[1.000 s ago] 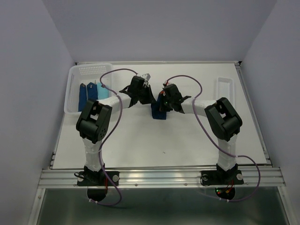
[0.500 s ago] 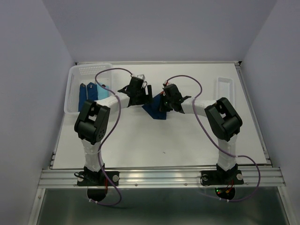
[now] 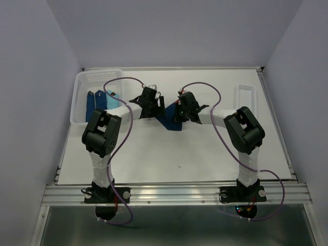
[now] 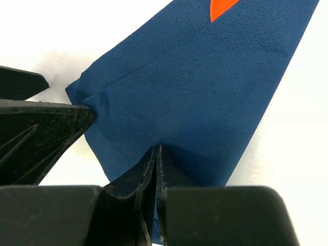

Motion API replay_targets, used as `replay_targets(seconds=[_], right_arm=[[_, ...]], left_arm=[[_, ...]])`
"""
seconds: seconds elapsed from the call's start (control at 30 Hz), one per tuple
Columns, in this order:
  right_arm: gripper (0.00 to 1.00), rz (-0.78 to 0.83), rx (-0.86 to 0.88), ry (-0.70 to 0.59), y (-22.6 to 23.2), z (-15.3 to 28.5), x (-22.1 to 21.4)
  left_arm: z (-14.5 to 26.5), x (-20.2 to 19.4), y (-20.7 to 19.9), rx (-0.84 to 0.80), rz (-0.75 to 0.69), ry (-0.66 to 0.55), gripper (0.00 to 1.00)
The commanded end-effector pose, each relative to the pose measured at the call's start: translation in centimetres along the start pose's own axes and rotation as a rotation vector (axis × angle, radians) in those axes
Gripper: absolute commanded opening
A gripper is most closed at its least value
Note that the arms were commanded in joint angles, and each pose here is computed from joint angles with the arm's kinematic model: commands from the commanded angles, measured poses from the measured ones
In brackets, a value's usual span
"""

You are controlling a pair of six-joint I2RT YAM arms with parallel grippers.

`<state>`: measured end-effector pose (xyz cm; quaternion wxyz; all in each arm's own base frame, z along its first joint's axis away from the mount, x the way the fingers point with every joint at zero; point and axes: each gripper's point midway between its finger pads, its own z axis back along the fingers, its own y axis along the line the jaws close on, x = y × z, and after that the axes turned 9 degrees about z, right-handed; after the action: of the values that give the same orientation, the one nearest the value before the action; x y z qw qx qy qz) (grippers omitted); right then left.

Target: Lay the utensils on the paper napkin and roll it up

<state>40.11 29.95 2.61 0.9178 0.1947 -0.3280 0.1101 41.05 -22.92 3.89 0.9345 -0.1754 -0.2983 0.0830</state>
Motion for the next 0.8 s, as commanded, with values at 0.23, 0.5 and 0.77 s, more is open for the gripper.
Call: replay_targets(seconds=[0.23, 0.5, 0.77], right_arm=[[0.07, 0.024, -0.066, 0.145, -2.0, 0.3, -4.4], [0.07, 0.026, -0.072, 0.139, -2.1, 0.5, -4.3], [0.07, 0.026, -0.07, 0.138, -2.1, 0.5, -4.3]], left_arm=[[-1.3, -1.0, -1.8, -0.113, 0.03, 0.04, 0.8], [-0.9, -0.6, -2.9, -0.162, 0.036, 0.032, 0.59], [0.8, 0.9, -4.0, -0.193, 0.036, -0.011, 0.25]])
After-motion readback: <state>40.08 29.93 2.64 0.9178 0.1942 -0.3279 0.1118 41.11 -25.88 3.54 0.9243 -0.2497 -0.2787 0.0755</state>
